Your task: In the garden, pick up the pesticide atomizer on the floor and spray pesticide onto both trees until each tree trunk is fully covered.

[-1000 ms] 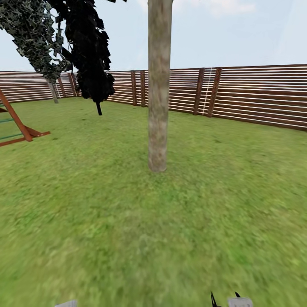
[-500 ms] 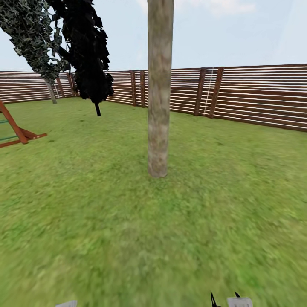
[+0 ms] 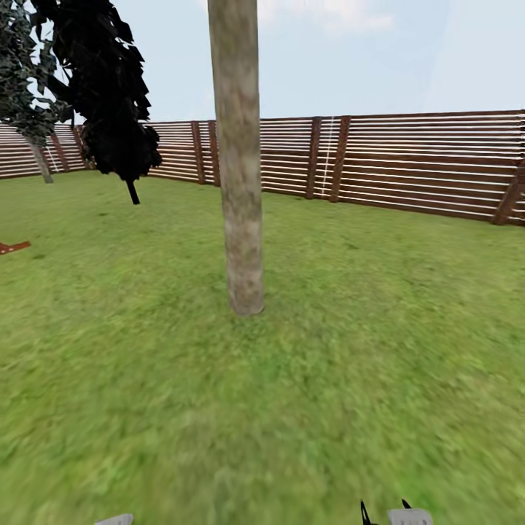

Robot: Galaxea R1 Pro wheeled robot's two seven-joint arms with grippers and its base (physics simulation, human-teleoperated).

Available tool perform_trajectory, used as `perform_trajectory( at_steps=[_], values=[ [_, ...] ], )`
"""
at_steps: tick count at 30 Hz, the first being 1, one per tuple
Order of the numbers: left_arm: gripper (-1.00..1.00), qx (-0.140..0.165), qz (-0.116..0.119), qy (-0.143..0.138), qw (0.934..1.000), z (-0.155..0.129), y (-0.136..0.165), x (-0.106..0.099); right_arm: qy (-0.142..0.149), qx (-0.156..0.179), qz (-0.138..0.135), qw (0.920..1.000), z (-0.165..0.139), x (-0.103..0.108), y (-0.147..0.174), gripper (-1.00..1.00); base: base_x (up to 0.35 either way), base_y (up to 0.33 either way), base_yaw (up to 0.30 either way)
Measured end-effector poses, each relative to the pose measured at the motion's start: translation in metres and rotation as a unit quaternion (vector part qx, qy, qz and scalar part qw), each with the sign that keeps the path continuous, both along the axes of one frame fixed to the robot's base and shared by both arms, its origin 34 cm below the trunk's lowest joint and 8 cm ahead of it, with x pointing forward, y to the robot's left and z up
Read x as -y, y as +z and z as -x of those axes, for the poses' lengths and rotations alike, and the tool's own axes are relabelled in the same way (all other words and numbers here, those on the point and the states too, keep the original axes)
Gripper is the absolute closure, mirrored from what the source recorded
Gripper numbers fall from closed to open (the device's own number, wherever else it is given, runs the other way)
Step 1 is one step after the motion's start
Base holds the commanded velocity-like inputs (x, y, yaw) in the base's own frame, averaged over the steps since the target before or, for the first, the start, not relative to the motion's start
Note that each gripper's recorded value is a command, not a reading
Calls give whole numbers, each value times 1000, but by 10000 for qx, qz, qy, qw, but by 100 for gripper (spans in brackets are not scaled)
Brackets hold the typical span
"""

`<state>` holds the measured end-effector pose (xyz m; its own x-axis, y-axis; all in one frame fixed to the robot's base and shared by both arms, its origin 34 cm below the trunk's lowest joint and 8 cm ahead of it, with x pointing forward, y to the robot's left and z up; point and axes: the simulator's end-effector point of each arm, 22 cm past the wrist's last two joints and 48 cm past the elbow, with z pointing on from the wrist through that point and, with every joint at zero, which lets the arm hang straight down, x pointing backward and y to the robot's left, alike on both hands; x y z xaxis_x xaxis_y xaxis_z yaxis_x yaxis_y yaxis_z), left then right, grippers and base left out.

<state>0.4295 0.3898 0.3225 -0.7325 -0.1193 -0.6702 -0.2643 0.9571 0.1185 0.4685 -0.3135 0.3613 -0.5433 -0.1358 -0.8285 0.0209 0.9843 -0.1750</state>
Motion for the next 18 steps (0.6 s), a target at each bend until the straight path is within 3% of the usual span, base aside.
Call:
perform_trajectory(
  at_steps=[5, 18],
  values=[
    [100, 9, 0, 0, 10000, -1, 1, 0, 1, 11, 0, 10000, -1, 0, 1, -100, 340, -75, -232],
    [100, 12, 0, 0, 10000, -1, 1, 0, 16, 9, 3, 10000, -1, -1, 1, -100, 340, -80, -7]
  ],
)
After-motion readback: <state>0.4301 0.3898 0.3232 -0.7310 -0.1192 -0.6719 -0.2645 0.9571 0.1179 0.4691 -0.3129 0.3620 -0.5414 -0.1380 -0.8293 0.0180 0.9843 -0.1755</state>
